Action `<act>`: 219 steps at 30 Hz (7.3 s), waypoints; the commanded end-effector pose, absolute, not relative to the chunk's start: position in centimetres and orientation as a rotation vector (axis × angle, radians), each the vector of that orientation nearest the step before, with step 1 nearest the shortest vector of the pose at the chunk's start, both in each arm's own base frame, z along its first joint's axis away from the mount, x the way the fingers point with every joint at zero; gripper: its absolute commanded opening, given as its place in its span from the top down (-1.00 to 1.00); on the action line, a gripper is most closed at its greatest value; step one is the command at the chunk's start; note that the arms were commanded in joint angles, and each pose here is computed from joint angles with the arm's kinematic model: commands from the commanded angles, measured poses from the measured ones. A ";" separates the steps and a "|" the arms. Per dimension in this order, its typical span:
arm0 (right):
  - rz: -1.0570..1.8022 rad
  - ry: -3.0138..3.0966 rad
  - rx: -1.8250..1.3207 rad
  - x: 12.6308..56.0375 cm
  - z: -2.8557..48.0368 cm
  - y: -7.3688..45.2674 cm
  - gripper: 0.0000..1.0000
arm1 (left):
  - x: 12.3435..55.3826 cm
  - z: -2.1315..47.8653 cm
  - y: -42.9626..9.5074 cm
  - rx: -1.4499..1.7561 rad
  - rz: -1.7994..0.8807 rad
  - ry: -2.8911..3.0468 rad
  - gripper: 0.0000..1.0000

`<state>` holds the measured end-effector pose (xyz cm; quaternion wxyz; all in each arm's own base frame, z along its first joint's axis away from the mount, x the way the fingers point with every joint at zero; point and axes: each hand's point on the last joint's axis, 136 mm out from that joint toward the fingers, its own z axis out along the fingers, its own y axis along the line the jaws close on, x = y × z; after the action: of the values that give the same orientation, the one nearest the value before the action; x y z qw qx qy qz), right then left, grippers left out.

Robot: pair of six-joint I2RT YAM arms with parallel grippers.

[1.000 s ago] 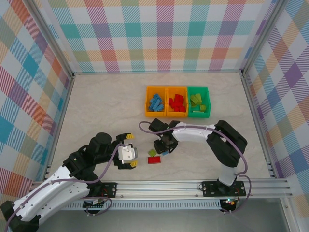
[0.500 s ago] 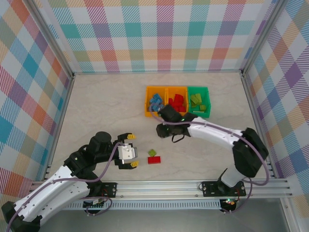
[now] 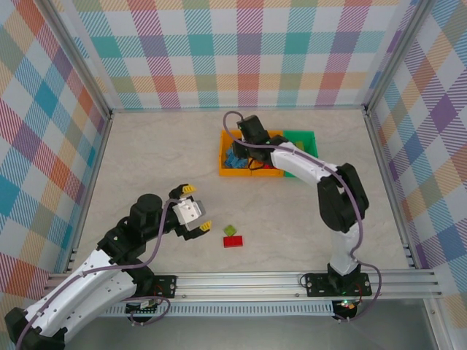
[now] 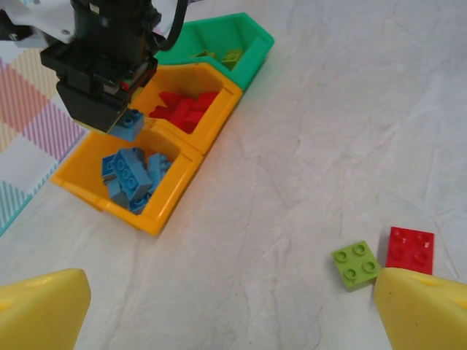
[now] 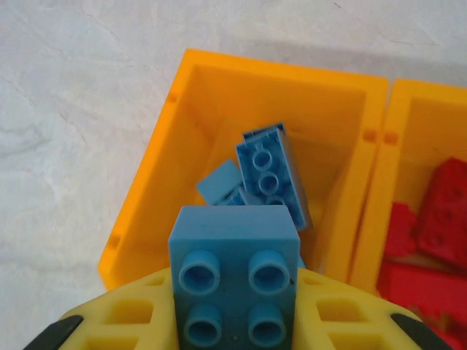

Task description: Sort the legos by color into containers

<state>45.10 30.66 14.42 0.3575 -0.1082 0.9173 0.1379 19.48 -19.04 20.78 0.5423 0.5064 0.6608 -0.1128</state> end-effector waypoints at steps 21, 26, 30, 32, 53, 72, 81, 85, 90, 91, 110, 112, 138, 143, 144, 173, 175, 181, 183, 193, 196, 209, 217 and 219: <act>0.612 2.325 -0.379 42.1 22.4 31.2 -0.42 | 22.0 20.9 -18.9 1.035 -0.316 1.691 -1.00; 0.710 2.201 -0.499 34.5 25.2 27.9 -0.80 | 25.3 22.5 -17.7 0.594 -0.394 2.009 -0.99; 0.658 2.213 -0.509 29.5 24.6 23.9 -1.00 | 27.6 21.8 -14.7 0.125 -0.284 2.276 -0.89; 0.648 2.238 -0.497 27.2 23.9 22.1 -0.99 | 27.7 20.7 -15.3 0.000 -0.320 2.373 -0.89; 0.763 2.399 -0.279 21.3 19.2 18.8 -0.99 | 18.4 5.1 -27.1 -0.395 -0.553 3.022 -0.52; 0.735 2.445 -0.232 20.8 18.2 18.1 -0.99 | 18.0 1.1 -26.3 -0.470 -0.425 3.078 0.16; 0.842 2.432 -0.311 19.8 18.9 19.4 -0.99 | 20.2 4.6 -27.3 -0.309 -0.467 2.980 0.55; 0.911 2.390 -0.346 19.4 20.0 20.1 -0.99 | 23.3 9.8 -28.9 -0.085 -0.499 2.820 0.59; 0.854 2.314 -0.283 20.2 21.3 19.0 -0.99 | 28.4 16.2 -32.5 0.155 -0.522 2.568 0.59; 0.820 2.295 -0.249 20.5 21.5 18.3 -0.99 | 29.5 17.2 -33.6 0.188 -0.542 2.518 0.59; 0.585 2.200 0.045 20.8 22.5 12.2 -0.99 | 46.3 18.8 -51.7 0.481 -0.517 2.099 0.38; 0.595 2.198 0.054 20.6 22.6 12.2 -0.99 | 46.6 18.5 -52.1 0.472 -0.533 2.089 0.18; 0.698 2.309 -0.366 22.0 19.3 18.8 -0.92 | 29.2 31.4 -31.7 0.669 -0.506 1.862 0.01; 0.642 2.286 -0.739 21.7 16.4 22.9 -0.84 | 23.4 29.9 -24.3 0.894 -0.319 1.810 -0.24; 0.630 2.280 -0.814 21.4 15.8 23.8 -0.83 | 22.6 29.5 -23.3 0.944 -0.285 1.789 -0.28; 0.465 1.749 -2.052 14.6 3.0 33.1 -0.17 | 10.3 13.3 -16.7 1.817 -0.109 1.223 -1.00; 0.450 1.760 -2.065 14.5 2.5 32.8 -0.05 | 10.4 13.3 -16.9 1.811 -0.111 1.219 -1.00; 0.444 1.759 -2.082 14.1 2.3 32.2 0.24 | 10.8 13.1 -17.1 1.796 -0.110 1.233 -1.00; 0.444 1.743 -2.071 14.1 2.7 32.3 0.36 | 11.0 13.3 -17.2 1.778 -0.109 1.240 -1.00; 0.477 1.663 -1.705 17.5 9.7 32.5 0.49 | 11.7 18.5 -19.5 1.591 -0.212 1.158 -1.00; 0.494 1.773 -1.439 21.4 12.6 30.9 0.50 | 12.7 21.4 -20.8 1.495 -0.272 1.178 -1.00; 0.455 2.175 -0.544 35.9 16.8 21.8 0.41 | 23.2 28.2 -27.5 0.907 -0.480 1.470 -1.00; 0.326 2.354 -0.363 43.2 14.8 20.1 0.33 | 28.5 26.5 -27.9 0.584 -0.461 1.812 -1.00; 0.323 2.378 -0.346 44.5 14.7 20.3 0.26 | 29.3 25.7 -27.4 0.515 -0.417 1.919 -1.00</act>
<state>43.58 20.92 14.75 0.3744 -0.1646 0.9029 0.1322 27.58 -28.95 25.30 0.5479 0.3140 0.7526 -0.1866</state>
